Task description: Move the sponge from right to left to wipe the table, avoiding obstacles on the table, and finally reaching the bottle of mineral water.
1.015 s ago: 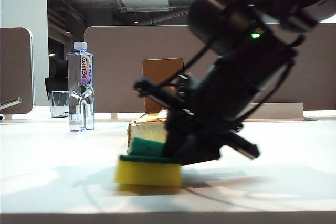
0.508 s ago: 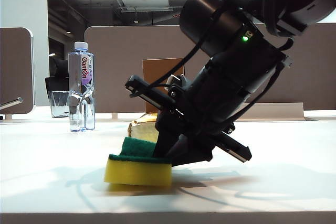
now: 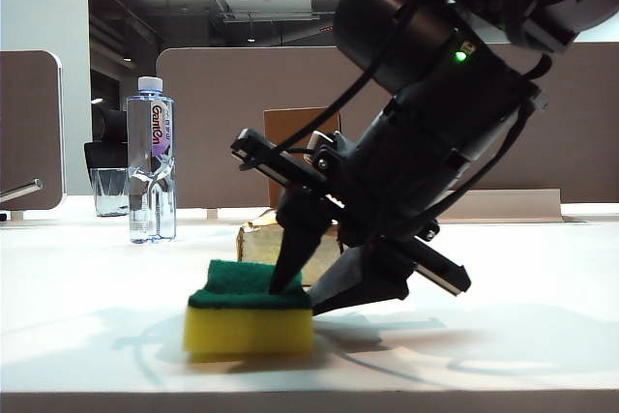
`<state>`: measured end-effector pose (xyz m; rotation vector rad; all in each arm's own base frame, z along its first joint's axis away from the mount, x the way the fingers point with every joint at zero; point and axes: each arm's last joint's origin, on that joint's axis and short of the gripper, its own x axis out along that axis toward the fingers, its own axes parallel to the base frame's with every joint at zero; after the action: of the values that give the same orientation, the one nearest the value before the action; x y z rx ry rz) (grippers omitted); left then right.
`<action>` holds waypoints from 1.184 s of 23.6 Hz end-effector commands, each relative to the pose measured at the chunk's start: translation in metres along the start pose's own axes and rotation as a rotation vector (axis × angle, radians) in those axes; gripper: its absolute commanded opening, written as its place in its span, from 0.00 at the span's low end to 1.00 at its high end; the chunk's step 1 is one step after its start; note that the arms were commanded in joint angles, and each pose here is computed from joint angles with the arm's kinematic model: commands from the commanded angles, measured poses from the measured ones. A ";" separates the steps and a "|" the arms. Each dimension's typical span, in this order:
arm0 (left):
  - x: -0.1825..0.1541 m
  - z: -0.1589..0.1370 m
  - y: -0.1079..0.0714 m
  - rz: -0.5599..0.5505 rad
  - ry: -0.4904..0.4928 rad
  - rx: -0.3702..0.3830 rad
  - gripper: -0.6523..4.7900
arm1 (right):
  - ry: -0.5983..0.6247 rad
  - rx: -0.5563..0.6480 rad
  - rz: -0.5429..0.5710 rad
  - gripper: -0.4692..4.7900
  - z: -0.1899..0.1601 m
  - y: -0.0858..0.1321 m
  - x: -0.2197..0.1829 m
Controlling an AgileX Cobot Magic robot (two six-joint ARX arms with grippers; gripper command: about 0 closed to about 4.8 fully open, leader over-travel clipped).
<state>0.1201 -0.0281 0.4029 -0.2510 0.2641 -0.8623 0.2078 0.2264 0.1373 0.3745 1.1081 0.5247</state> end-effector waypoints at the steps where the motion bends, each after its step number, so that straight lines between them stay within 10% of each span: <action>1: -0.001 0.002 -0.002 -0.009 -0.007 0.017 0.70 | 0.075 0.023 -0.108 0.36 -0.010 -0.013 -0.001; 9: -0.001 0.002 -0.002 -0.009 -0.005 0.015 0.70 | 0.045 0.028 -0.098 0.60 -0.004 -0.012 -0.006; 28: -0.001 0.000 -0.002 -0.006 0.006 0.002 0.70 | -0.203 0.036 -0.013 0.61 0.037 -0.013 -0.074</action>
<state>0.1196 -0.0281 0.4013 -0.2587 0.2825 -0.8600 0.2165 0.1764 0.1930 0.4482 0.9568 0.4391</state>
